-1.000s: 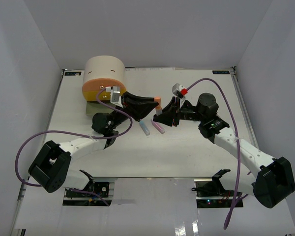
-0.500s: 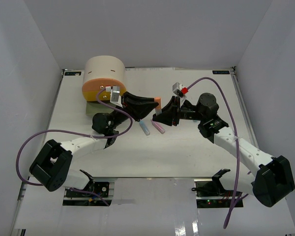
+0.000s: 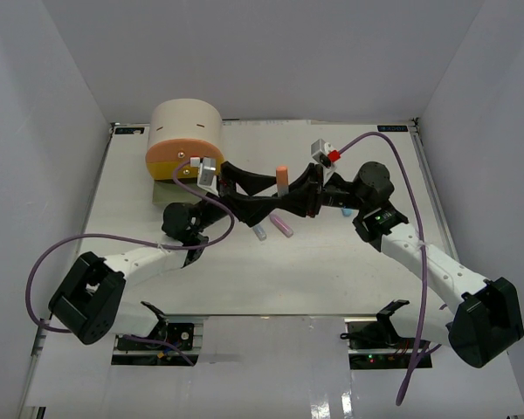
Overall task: Sort the stationery into containers
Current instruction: Close the pen cap on the pen.
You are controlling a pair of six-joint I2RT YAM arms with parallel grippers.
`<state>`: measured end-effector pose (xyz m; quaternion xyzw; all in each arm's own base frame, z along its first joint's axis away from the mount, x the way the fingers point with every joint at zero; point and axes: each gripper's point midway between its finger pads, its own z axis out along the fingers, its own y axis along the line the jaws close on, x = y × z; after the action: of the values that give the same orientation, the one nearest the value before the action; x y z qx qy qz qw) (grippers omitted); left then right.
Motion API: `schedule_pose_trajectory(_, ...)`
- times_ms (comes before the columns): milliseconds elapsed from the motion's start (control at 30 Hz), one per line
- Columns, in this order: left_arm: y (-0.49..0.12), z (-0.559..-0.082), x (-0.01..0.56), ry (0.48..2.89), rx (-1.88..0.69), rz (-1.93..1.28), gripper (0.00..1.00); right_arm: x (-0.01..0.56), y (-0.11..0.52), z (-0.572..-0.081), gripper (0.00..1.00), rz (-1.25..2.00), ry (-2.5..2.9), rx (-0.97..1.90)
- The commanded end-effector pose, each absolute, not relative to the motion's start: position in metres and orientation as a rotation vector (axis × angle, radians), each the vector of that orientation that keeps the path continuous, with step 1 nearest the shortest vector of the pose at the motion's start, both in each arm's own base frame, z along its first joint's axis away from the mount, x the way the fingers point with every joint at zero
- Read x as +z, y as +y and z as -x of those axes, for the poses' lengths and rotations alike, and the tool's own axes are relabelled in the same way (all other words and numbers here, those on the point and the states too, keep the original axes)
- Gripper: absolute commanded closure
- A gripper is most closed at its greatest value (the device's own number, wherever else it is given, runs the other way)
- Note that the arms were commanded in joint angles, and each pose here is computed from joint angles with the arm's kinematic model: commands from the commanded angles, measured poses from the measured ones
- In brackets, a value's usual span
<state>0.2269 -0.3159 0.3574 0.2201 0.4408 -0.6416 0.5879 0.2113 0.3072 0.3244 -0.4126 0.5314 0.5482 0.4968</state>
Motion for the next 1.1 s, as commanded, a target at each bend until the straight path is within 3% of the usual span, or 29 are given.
schedule_pose_trajectory(0, -0.307, -0.214, 0.377, 0.959, -1.466, -0.545, 0.12, 0.347, 0.307, -0.214, 0.92, 1.004, 1.197, 1.296)
schedule_pose_trajectory(67, -0.302, -0.212, 0.382, 0.980, -1.444, -0.556, 0.04, 0.344, 0.306, -0.215, 0.92, 1.004, 1.206, 1.289)
schedule_pose_trajectory(133, -0.299, -0.213, 0.381, 1.019, -1.419, -0.561, 0.02, 0.342, 0.306, -0.217, 0.92, 1.007, 1.215, 1.284)
schedule_pose_trajectory(500, -0.286, -0.248, 0.382, 1.405, -1.124, -0.736, 0.02, 0.321, 0.304, -0.212, 0.92, 1.132, 1.276, 1.299)
schedule_pose_trajectory(567, -0.289, -0.250, 0.405, 1.376, -1.115, -0.786, 0.02, 0.321, 0.305, -0.212, 0.92, 1.151, 1.276, 1.304)
schedule_pose_trajectory(1067, -0.316, -0.250, 0.414, 1.357, -1.275, -0.934, 0.06, 0.329, 0.306, -0.210, 0.92, 1.195, 1.258, 1.302)
